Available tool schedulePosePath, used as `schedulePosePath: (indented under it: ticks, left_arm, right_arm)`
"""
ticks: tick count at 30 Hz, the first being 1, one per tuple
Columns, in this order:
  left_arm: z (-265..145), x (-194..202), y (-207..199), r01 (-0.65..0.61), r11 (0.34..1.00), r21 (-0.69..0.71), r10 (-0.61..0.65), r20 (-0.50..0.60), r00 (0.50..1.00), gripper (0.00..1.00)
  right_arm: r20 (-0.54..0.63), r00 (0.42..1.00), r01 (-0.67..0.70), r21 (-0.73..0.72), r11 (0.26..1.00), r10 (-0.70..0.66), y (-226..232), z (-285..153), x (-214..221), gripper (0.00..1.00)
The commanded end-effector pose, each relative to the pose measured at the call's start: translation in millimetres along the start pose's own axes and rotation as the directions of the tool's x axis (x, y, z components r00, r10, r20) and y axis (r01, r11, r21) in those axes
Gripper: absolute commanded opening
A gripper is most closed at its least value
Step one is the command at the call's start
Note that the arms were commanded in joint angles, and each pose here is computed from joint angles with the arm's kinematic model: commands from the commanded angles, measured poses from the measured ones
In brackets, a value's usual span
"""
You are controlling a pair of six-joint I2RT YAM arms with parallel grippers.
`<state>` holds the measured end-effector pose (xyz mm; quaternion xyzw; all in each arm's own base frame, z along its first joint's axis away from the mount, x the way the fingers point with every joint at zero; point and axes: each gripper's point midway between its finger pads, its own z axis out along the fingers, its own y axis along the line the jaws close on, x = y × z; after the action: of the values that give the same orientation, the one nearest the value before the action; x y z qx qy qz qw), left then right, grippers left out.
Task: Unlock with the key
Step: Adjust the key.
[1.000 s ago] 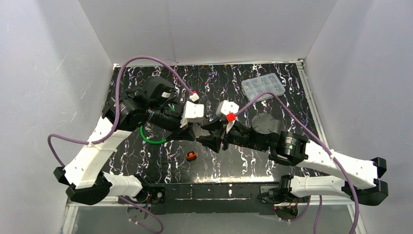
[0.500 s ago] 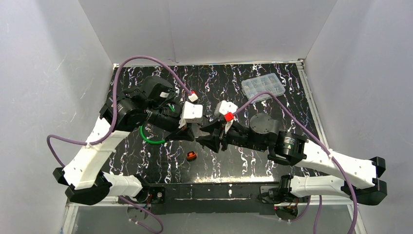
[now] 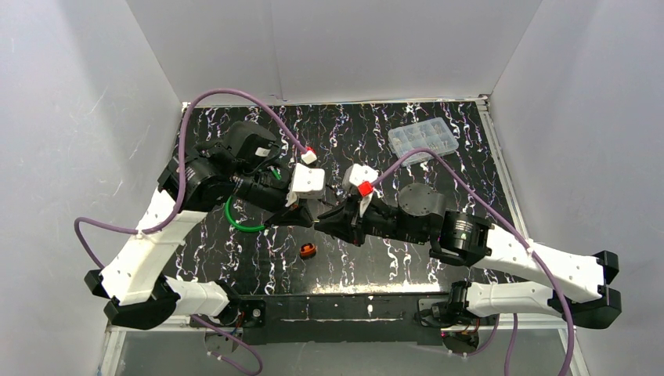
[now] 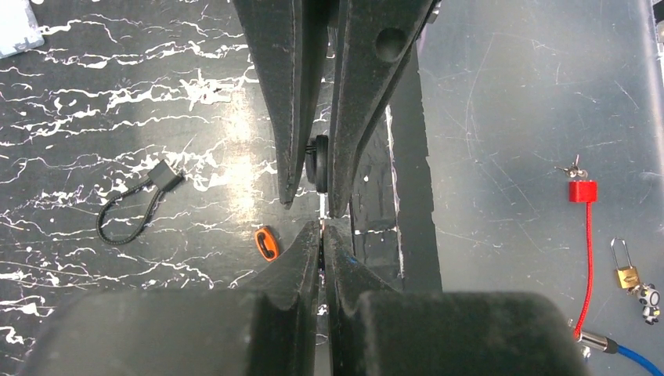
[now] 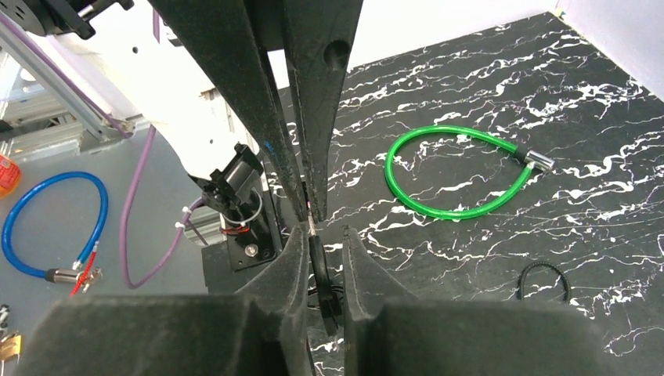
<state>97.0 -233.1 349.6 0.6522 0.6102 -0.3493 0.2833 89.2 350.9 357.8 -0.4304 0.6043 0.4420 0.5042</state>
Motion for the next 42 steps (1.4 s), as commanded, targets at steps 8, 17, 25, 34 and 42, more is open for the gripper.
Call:
schedulePosePath:
  ticks: [8, 17, 25, 34, 42]
  left_arm:
    - [-5.6, -2.8, 6.4, -0.024, 0.997, -0.075, 0.025, 0.018, 1.000, 0.10]
    - [-6.2, -6.1, 11.3, -0.015, 0.994, -0.105, 0.018, 0.031, 0.999, 0.29]
    - [2.2, -4.7, 15.3, -0.018, 0.989, -0.149, 0.035, 0.115, 0.993, 0.40]
    - [29.5, -11.6, 18.3, 0.029, 0.991, -0.134, 0.017, 0.327, 0.945, 0.59]
    - [38.0, -26.6, 26.4, 0.035, 0.993, -0.111, 0.011, 0.388, 0.922, 0.59]
  right_arm:
    - [0.047, 0.997, -0.066, 0.024, 0.998, 0.065, 0.4, -28.5, -18.0, 0.01]
    - [0.040, 0.992, -0.121, 0.101, 0.988, 0.118, -11.6, -42.7, -2.1, 0.01]
    - [0.067, 0.988, -0.147, 0.133, 0.980, 0.139, -16.4, -54.5, -6.4, 0.01]
    - [0.127, 0.979, -0.173, 0.077, 0.982, 0.162, -7.9, -44.7, -21.8, 0.01]
    - [0.146, 0.976, -0.168, 0.046, 0.985, 0.160, -2.9, -33.7, -33.3, 0.01]
